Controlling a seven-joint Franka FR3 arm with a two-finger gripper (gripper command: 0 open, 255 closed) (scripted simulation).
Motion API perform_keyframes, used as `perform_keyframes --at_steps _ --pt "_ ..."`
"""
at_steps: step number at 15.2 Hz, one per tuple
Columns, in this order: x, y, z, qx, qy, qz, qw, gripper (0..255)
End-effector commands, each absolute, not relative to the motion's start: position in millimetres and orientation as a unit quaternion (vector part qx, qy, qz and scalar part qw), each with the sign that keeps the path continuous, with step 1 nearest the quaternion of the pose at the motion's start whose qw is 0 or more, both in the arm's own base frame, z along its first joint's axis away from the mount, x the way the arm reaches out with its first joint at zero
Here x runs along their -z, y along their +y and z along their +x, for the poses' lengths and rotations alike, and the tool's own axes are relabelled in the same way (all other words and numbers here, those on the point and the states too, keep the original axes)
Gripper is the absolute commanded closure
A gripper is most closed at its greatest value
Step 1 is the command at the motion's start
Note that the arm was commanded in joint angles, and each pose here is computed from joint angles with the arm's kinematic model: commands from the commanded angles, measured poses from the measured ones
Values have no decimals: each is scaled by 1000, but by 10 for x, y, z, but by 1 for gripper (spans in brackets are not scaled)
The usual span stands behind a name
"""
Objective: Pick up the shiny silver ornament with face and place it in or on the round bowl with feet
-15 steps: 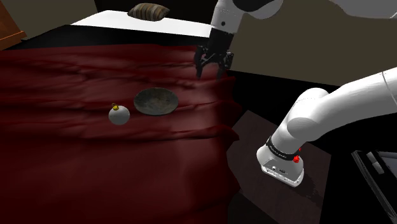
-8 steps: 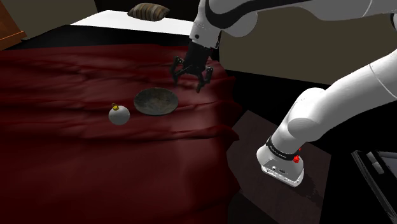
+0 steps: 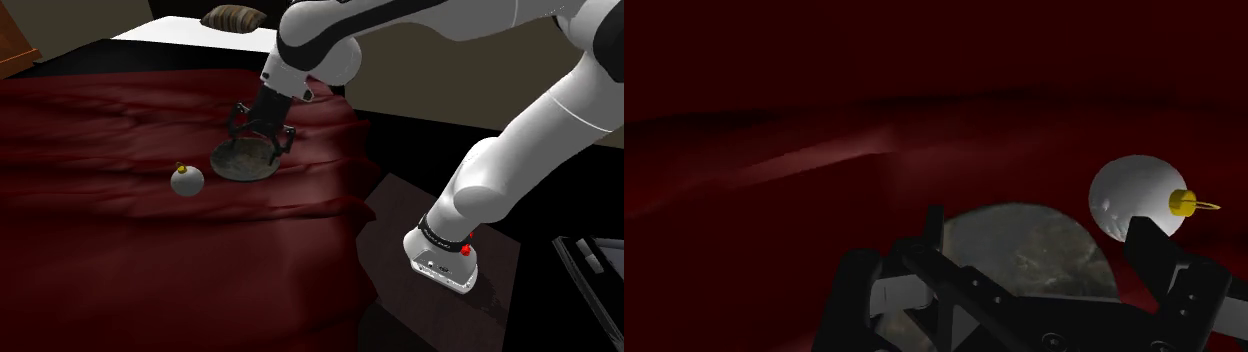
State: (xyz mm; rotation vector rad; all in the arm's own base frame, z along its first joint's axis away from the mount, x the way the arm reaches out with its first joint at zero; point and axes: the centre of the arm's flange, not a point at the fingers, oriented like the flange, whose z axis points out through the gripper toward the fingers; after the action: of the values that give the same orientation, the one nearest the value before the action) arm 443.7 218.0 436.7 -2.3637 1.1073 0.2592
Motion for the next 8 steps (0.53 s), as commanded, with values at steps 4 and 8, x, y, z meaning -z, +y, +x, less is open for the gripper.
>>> perform_keyframes --at_steps 4,8 --pt "-4138 2502 4872 -110 472 -826 289 0" --pt "-3954 2752 5214 -121 519 -786 313 0"
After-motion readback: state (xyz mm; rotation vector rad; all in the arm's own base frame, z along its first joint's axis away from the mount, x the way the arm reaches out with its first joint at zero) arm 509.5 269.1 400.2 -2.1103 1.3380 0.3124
